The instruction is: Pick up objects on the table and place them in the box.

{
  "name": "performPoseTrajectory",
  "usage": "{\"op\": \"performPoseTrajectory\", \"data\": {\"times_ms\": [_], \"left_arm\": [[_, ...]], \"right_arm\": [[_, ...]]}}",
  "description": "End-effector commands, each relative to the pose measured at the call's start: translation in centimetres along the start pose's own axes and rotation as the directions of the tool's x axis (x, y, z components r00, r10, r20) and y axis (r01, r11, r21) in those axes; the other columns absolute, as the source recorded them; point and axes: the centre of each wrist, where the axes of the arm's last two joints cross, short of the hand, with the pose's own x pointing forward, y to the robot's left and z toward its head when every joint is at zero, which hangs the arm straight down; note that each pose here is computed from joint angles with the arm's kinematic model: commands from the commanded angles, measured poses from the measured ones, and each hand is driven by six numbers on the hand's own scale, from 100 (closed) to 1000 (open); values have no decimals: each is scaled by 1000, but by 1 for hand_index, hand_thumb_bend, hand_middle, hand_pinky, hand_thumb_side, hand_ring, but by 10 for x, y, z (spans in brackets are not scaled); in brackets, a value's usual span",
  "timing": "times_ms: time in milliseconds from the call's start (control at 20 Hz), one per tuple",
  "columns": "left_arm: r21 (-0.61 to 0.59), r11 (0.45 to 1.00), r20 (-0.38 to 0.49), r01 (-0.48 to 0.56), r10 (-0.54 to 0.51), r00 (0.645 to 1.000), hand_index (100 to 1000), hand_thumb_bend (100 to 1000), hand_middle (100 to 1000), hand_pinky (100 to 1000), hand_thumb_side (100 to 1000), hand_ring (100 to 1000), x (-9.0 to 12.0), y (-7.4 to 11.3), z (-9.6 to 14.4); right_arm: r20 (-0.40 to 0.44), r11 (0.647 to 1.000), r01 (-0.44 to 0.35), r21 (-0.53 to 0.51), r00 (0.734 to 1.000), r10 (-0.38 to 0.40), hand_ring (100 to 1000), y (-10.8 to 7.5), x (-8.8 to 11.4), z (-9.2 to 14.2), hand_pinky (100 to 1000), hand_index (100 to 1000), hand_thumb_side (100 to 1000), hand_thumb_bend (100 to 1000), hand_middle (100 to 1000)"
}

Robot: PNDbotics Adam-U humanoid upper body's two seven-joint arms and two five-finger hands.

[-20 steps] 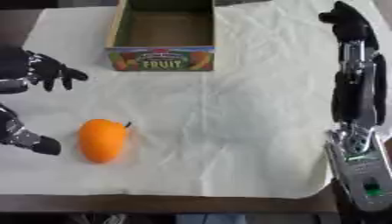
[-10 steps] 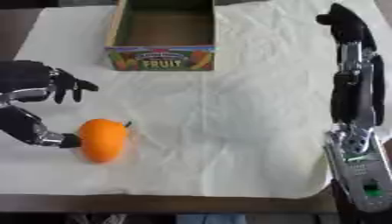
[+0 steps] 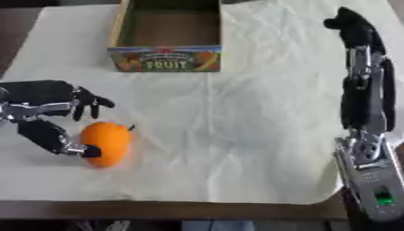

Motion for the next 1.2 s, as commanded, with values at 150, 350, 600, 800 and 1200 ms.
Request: {"op": "performPoseTrajectory", "data": {"times_ms": [150,350,600,800,1200], "left_arm": [[-39,999,-6,13,-13,1000,921,650,646,476,823,543,-5,3,3],[-70,997,-12,19,-19,1000,849,646,631,467,806,535,-8,-1,0],[-58,998,-1,-3,3,1000,823,566,607,425,712,508,-8,-4,-4],[-10,998,8,-62,62,998,810,508,596,369,621,474,-5,-7,-8],[44,985,40,-165,163,986,798,385,597,333,480,438,2,-11,-12]], "right_arm": [[30,1000,2,7,1000,-2,938,0,7,-5,993,872,1000,100,724],[29,1000,3,7,1000,-4,939,1,7,-5,994,873,1000,100,724],[25,1000,5,6,1000,-5,940,1,7,-5,995,873,1000,100,724],[21,1000,5,4,1000,-5,941,1,7,-4,997,873,1000,100,724],[10,1000,2,3,1000,-2,943,2,6,-3,998,872,1000,100,723]]}}
